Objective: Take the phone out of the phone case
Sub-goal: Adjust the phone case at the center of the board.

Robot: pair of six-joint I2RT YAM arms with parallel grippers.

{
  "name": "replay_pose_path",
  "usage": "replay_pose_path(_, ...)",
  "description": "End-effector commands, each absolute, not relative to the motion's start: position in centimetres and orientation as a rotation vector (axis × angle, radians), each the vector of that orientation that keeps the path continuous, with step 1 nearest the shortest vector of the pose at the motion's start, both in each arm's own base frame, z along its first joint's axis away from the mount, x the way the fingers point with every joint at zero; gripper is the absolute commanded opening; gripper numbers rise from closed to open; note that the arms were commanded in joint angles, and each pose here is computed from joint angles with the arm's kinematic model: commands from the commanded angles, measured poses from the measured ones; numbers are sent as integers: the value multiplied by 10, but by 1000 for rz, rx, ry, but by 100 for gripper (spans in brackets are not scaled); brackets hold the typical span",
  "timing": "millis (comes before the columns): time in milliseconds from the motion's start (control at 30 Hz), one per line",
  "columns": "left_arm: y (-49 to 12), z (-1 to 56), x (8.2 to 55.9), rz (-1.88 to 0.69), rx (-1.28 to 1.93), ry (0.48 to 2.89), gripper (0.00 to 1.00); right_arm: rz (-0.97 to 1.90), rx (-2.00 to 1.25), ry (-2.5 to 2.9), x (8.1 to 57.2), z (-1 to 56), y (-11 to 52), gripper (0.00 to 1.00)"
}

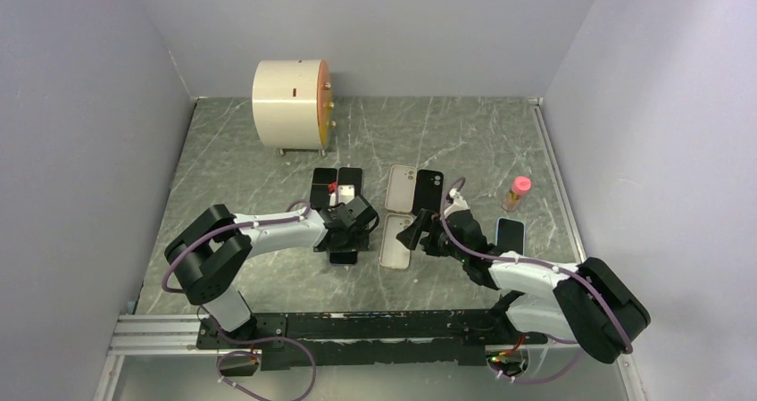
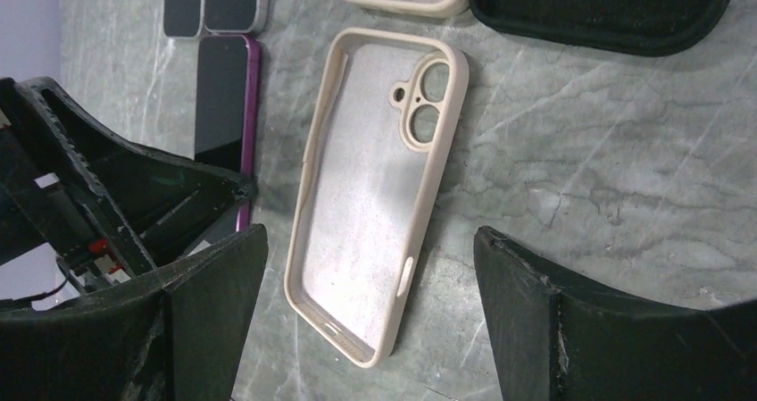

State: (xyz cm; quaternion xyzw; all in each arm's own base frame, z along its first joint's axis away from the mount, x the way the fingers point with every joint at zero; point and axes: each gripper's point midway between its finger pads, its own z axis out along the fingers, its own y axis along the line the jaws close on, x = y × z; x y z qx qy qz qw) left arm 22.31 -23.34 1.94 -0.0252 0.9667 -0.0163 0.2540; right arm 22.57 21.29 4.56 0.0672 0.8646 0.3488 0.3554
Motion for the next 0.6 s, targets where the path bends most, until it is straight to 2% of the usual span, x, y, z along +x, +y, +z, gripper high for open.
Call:
replay_pose_path(0, -232, 32, 223, -55, -73, 2618, 93, 963, 141, 2185, 236, 60, 226, 88)
replay_pose_path(567, -217, 95, 230, -256, -100, 2494, 94, 1044, 152, 2233, 241, 56, 247, 88)
